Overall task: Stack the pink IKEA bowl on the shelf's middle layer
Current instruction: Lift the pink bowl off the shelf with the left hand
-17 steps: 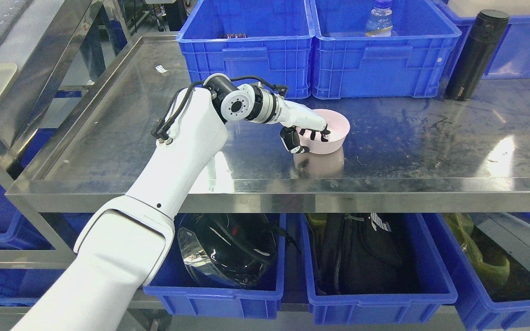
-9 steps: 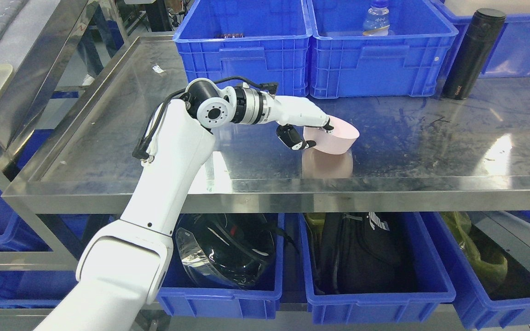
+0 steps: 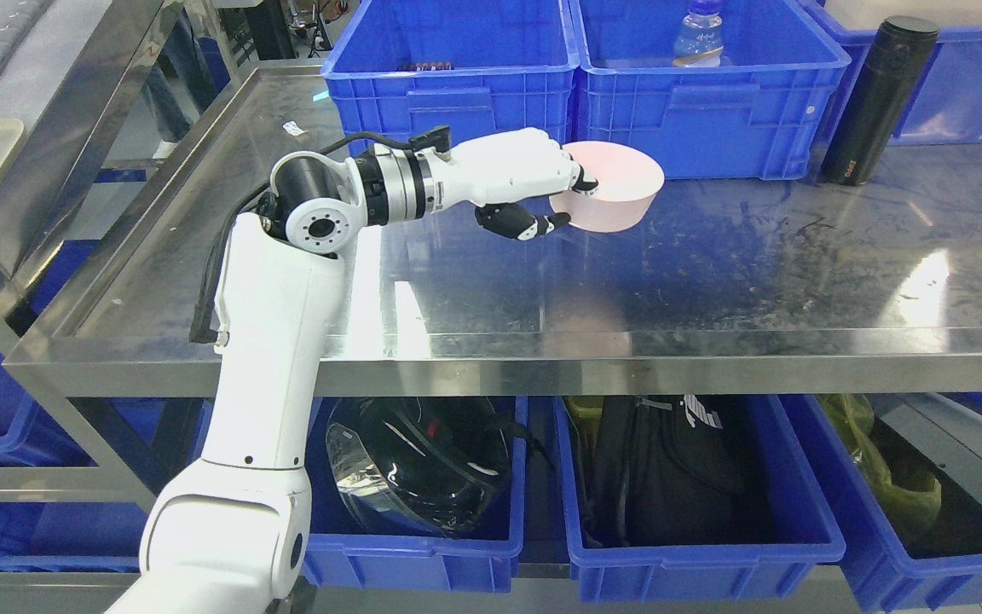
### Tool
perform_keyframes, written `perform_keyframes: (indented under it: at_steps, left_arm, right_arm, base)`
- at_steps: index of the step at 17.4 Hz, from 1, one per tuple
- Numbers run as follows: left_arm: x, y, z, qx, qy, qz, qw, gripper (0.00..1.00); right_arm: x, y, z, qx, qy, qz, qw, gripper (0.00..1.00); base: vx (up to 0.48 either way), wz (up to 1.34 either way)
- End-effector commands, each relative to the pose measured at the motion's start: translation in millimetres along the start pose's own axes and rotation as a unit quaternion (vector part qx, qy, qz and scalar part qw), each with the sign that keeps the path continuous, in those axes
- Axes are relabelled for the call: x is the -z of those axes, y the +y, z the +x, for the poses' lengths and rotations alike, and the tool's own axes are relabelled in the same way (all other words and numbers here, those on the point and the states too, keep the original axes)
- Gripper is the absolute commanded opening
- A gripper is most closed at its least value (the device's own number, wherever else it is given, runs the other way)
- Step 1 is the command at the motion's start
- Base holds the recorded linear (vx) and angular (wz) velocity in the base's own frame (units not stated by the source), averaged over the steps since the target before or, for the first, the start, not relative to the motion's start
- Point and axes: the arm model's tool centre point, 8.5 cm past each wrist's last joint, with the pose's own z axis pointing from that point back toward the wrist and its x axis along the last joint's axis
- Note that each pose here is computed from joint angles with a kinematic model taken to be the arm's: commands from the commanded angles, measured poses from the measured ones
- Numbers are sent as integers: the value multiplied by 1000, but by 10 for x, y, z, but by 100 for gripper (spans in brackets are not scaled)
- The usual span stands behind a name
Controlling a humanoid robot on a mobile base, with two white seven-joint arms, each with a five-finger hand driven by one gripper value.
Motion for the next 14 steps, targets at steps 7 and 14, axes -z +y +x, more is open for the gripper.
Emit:
perform_keyframes:
  at_steps: [7, 14]
  left_arm:
    - [-601, -161, 59, -4, 49, 77, 996, 0]
    - [-446, -247, 187, -3, 23, 60, 998, 1]
  right_arm:
    - [4, -112, 19, -1, -6, -9, 1000, 100]
    - [4, -112, 19, -1, -6, -9, 1000, 100]
  base:
    - [0, 0]
    - [0, 0]
